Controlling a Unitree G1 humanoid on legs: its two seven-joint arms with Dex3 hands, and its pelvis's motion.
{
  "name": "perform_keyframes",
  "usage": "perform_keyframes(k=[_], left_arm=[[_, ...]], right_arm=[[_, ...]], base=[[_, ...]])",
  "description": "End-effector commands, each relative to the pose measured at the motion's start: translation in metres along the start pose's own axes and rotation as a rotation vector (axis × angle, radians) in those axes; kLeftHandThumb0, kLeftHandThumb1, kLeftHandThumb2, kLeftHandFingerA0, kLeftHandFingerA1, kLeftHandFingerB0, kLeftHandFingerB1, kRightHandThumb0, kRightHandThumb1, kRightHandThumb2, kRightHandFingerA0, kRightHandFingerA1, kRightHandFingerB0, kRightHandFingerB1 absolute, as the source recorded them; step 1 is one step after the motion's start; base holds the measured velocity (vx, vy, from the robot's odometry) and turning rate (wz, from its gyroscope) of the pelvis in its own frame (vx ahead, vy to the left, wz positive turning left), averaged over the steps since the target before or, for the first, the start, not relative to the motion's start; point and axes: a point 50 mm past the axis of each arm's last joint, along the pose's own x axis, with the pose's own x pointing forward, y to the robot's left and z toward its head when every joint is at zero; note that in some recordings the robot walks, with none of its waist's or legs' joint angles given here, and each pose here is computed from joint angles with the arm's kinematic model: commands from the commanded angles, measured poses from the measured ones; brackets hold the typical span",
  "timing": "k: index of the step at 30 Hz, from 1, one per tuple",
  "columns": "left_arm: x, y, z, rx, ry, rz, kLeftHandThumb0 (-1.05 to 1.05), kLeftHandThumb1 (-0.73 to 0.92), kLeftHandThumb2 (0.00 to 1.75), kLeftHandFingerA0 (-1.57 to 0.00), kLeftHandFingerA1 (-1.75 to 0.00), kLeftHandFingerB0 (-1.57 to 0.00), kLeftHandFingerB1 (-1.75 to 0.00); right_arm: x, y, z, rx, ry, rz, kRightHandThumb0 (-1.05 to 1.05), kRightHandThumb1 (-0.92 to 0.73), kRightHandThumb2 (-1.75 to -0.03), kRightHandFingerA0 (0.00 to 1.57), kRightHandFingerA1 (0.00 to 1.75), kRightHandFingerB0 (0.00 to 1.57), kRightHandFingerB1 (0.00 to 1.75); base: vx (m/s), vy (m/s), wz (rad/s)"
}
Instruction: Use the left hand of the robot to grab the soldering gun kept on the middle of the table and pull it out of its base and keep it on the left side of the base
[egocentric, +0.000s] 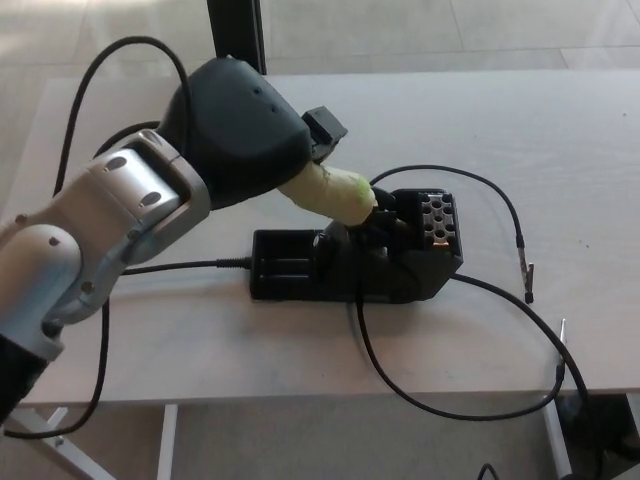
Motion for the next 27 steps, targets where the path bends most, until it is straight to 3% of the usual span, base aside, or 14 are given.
perform_keyframes(k=[1, 3, 6, 15, 16, 17, 18, 19, 23, 25, 26, 27], left_arm=[[-0.013, -0.024, -0.027, -0.213, 0.150, 0.242, -0.16, 0.43, 1.19, -0.98, -1.75, -0.78, -1.46], [-0.013, -0.028, -0.028, -0.278, 0.203, 0.234, -0.16, 0.50, 1.11, -0.98, -1.75, -0.78, -1.36], [-0.014, -0.036, -0.030, -0.356, 0.276, 0.186, -0.18, 0.58, 1.03, -0.93, -1.75, -0.71, -1.46], [-0.018, -0.038, -0.034, -0.292, 0.224, 0.186, -0.19, 0.52, 1.11, -0.96, -1.75, -0.76, -1.45], [-0.021, -0.036, -0.041, -0.264, 0.210, 0.197, -0.29, 0.47, 1.15, -1.28, -1.44, -0.96, -1.23], [-0.023, -0.035, -0.043, -0.254, 0.205, 0.203, -0.29, 0.47, 1.15, -1.28, -1.44, -0.96, -1.23], [-0.023, -0.034, -0.045, -0.223, 0.194, 0.209, -0.30, 0.45, 1.16, -1.29, -1.45, -0.97, -1.24], [-0.025, -0.033, -0.047, -0.204, 0.189, 0.213, -0.22, 0.46, 1.15, -1.03, -1.75, -0.78, -1.50], [-0.027, -0.029, -0.052, -0.173, 0.172, 0.206, -0.21, 0.45, 1.16, -1.04, -1.75, -0.80, -1.43], [-0.031, -0.024, -0.057, -0.134, 0.164, 0.206, -0.23, 0.44, 1.10, -1.04, -1.75, -0.80, -1.48], [-0.033, -0.022, -0.060, -0.123, 0.158, 0.210, -0.23, 0.45, 1.08, -1.04, -1.75, -0.83, -1.19], [-0.034, -0.020, -0.062, -0.106, 0.158, 0.195, -0.23, 0.45, 1.01, -1.03, -1.75, -0.80, -1.23]], right_arm=[[-0.001, -0.018, 0.011, 0.018, -0.024, -0.068, -0.67, -0.74, -0.62, 0.77, 0.65, 0.61, 0.46], [-0.001, -0.019, 0.012, 0.027, -0.030, -0.073, -0.68, -0.76, -0.63, 0.77, 0.67, 0.60, 0.46], [-0.001, -0.018, 0.012, 0.020, -0.031, -0.077, -0.73, -0.79, -0.63, 0.76, 0.68, 0.59, 0.46], [-0.001, -0.022, 0.009, 0.046, -0.015, -0.126, -0.89, -0.91, -0.67, 0.85, 0.66, 0.66, 0.48], [-0.001, -0.021, 0.009, 0.061, -0.015, -0.138, -0.92, -0.76, -1.26, 0.88, 0.71, 0.64, 0.62], [-0.001, -0.021, 0.008, 0.067, -0.016, -0.143, -0.92, -0.76, -1.26, 0.88, 0.71, 0.64, 0.62], [-0.001, -0.021, 0.009, 0.077, -0.023, -0.146, -1.01, -0.92, -0.76, 0.94, 0.67, 0.67, 0.51], [-0.001, -0.021, 0.009, 0.083, -0.024, -0.151, -1.01, -0.92, -0.76, 0.97, 0.67, 0.69, 0.50], [-0.002, -0.023, 0.006, 0.114, -0.019, -0.177, -1.05, -0.92, -0.70, 1.00, 0.67, 0.76, 0.52], [-0.003, -0.024, 0.006, 0.132, -0.033, -0.193, -1.05, -0.92, -0.77, 1.03, 0.70, 0.77, 0.55], [-0.003, -0.024, 0.006, 0.128, -0.031, -0.196, -1.05, -0.92, -0.78, 1.04, 0.70, 0.78, 0.54], [-0.002, -0.023, 0.006, 0.120, -0.031, -0.196, -1.05, -0.92, -0.79, 1.04, 0.70, 0.78, 0.54]], base=[[0.00, 0.000, 0.00], [0.00, 0.000, 0.00], [0.00, 0.000, 0.00], [0.00, 0.000, 0.00], [0.00, 0.000, 0.00], [0.00, 0.000, 0.00], [0.00, 0.000, 0.00], [0.00, 0.000, 0.00], [0.00, 0.000, 0.00], [0.00, 0.000, 0.00], [0.00, 0.000, 0.00], [0.00, 0.000, 0.00]])
